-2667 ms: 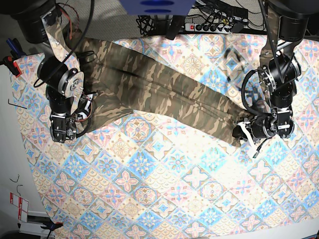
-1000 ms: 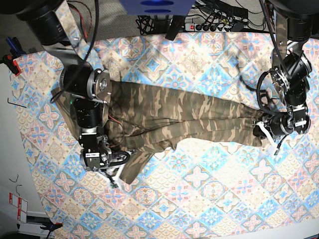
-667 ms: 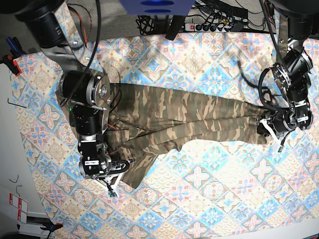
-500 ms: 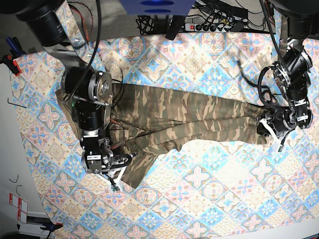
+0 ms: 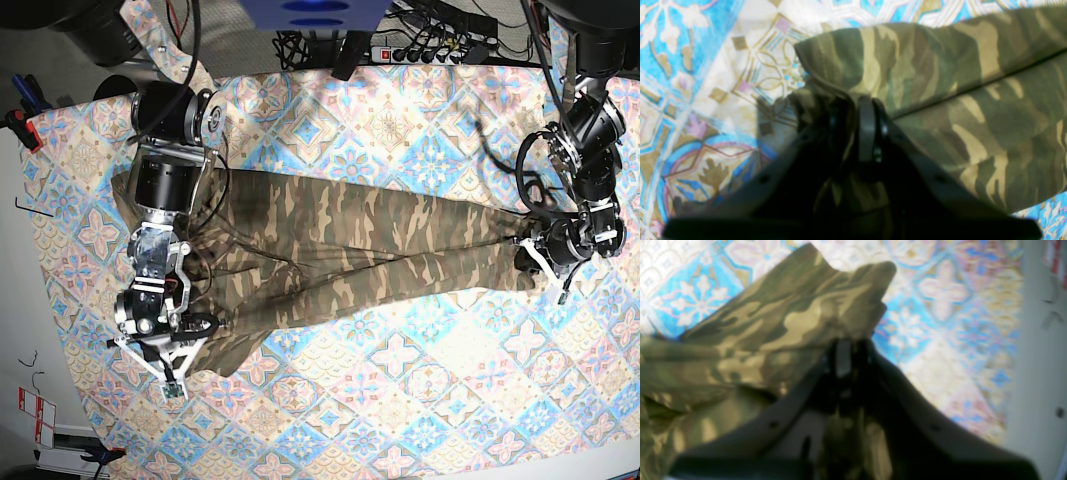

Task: Fold the T-shirt properly
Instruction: 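Straighten the folded strip with the right gripper while the left holds, then release the strip end with the left gripper and regrasp it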

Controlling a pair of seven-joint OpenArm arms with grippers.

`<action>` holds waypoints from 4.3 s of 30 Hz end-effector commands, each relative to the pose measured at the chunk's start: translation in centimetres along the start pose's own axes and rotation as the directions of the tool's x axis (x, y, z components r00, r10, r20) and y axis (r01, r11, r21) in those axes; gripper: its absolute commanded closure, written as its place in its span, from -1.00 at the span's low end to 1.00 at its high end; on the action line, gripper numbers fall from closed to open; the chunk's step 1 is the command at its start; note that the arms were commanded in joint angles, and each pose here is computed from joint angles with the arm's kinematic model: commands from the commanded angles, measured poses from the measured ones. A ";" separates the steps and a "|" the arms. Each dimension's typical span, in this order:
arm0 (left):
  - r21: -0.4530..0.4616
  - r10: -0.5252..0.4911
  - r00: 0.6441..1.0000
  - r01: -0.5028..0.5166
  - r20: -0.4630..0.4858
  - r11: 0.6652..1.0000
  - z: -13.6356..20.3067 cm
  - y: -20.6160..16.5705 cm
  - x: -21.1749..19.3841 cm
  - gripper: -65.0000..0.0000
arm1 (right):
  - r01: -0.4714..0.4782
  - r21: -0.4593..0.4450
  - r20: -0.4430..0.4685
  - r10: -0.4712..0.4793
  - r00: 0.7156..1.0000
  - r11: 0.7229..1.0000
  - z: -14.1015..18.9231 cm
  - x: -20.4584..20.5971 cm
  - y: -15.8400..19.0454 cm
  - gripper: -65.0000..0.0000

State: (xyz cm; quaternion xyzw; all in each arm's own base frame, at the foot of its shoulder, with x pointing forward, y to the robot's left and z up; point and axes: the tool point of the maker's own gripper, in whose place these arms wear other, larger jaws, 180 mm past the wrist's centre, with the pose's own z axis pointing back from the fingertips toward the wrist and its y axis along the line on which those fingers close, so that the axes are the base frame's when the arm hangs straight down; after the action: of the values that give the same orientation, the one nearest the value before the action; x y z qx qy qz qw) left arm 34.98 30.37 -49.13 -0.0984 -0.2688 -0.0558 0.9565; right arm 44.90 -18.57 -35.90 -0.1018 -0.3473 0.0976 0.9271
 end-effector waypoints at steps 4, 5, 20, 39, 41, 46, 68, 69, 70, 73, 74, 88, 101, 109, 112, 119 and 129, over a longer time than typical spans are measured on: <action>0.018 -0.045 0.985 0.048 -0.169 0.999 -0.5 -0.3 -3.7 0.79 | -0.099 -0.006 -0.035 0.098 0.995 0.995 1.8 -1.0 -1.1 0.86; 0.016 -0.046 0.985 0.049 -0.168 0.999 -0.6 -0.5 -3.7 0.79 | -0.104 -0.012 -0.046 0.104 0.994 0.994 2.2 -1.5 -1.3 0.86; -0.010 -0.113 0.971 0.113 -0.213 0.993 -1.1 -1.6 -4.3 0.79 | -0.128 -0.116 -0.252 0.095 0.963 0.985 7.6 -10.5 -3.0 0.86; -0.015 -0.115 0.970 0.115 -0.213 0.993 -1.3 -1.8 -4.3 0.76 | -0.066 0.084 -0.545 0.101 0.832 0.994 4.1 -23.5 1.7 0.79; -0.015 -0.115 0.970 0.115 -0.213 0.993 -1.3 -1.8 -4.3 0.68 | -0.067 0.083 -0.540 0.101 0.835 0.994 4.1 -23.5 1.7 0.64; -0.014 -0.116 0.970 0.115 -0.212 0.993 -1.3 -1.8 -4.3 0.24 | -0.079 0.060 -0.493 0.098 0.864 0.995 4.2 -22.0 1.1 0.26; 0.346 -0.209 0.953 0.276 -0.219 0.897 7.3 4.2 1.6 -0.04 | -0.086 0.037 -0.443 0.094 0.892 0.996 4.3 -20.5 0.5 0.05; 0.359 -0.216 0.951 0.286 -0.221 0.889 7.7 4.2 1.5 -0.04 | -0.086 0.038 -0.444 0.094 0.891 0.996 4.3 -20.5 0.5 0.05; 0.373 -0.224 0.949 0.294 -0.220 0.880 8.2 4.3 1.6 -0.04 | -0.086 0.038 -0.444 0.094 0.891 0.996 4.3 -20.5 0.5 0.05; 0.394 -0.239 0.949 0.304 -0.206 0.867 8.9 4.4 2.2 -0.04 | -0.086 0.038 -0.444 0.094 0.891 0.996 4.3 -20.5 0.5 0.05; 0.396 -0.238 0.951 0.300 -0.199 0.868 8.9 4.4 2.4 -0.04 | -0.086 0.038 -0.444 0.094 0.891 0.996 4.3 -20.5 0.5 0.05; 0.536 -0.144 0.989 0.135 -0.026 0.833 14.9 5.7 3.7 -0.36 | -0.086 0.039 -0.445 0.094 0.890 0.996 4.3 -20.6 0.6 0.05; 0.418 -0.044 0.998 0.055 -0.034 0.907 14.0 6.7 -1.5 -0.69 | -0.087 0.045 -0.459 0.098 0.883 0.995 4.5 -21.4 0.8 0.05; 0.196 0.093 0.991 -0.111 0.098 0.974 11.3 6.4 -2.4 -0.69 | -0.087 0.047 -0.464 0.099 0.880 0.995 4.5 -21.7 0.8 0.05; 0.145 0.127 0.988 -0.139 0.090 0.980 9.6 5.4 -3.5 -0.69 | -0.089 0.047 -0.463 0.100 0.881 0.995 4.5 -21.7 0.8 0.05; 0.067 0.182 0.982 -0.185 0.056 0.980 6.1 3.1 -4.9 -0.69 | -0.089 0.049 -0.468 0.102 0.878 0.995 4.6 -22.0 0.9 0.05; 0.001 0.176 0.984 -0.176 -0.039 0.984 3.6 -0.2 -7.2 -0.28 | -0.089 0.050 -0.470 0.102 0.877 0.995 4.6 -22.1 1.0 0.05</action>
State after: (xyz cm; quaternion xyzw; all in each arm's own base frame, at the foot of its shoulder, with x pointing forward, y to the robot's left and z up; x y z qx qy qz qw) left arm 29.18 32.19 -48.35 -0.1174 -0.2960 0.0446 0.9469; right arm 24.78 -22.22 -47.20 -0.1180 -0.0972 0.1222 0.9807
